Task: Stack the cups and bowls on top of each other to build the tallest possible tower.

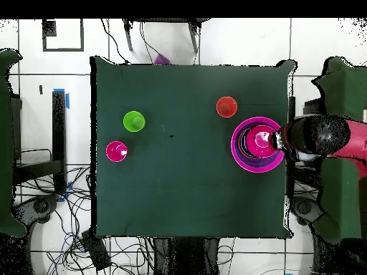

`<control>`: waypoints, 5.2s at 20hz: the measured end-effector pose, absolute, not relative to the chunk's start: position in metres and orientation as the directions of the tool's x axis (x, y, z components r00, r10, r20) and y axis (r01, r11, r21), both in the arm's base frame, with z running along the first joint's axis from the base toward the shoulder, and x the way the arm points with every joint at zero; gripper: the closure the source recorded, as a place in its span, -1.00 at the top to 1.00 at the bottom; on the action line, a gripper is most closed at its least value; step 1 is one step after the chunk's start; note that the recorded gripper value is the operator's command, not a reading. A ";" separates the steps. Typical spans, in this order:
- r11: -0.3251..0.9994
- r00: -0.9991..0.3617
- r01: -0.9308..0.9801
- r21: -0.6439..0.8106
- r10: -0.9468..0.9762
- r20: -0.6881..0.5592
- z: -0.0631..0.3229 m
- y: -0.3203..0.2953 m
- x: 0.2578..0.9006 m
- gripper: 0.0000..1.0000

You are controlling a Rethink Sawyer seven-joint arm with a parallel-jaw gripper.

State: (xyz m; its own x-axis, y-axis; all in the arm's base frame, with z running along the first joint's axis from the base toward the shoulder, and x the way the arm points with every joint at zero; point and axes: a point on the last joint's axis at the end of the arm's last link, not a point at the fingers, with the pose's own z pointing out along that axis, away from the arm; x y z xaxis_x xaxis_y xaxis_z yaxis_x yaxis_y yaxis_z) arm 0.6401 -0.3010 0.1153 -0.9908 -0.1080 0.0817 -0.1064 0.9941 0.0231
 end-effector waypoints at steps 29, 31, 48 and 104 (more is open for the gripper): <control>0.988 -0.984 -0.140 0.061 -0.146 0.104 0.084 -0.275 0.642 1.00; 0.988 -0.984 -0.142 0.056 -0.147 0.104 0.084 -0.276 0.642 1.00; 0.976 -0.968 -0.218 0.014 -0.218 0.127 0.079 -0.191 0.667 1.00; 0.984 -0.999 0.020 -0.178 0.026 0.031 0.006 -0.184 0.757 1.00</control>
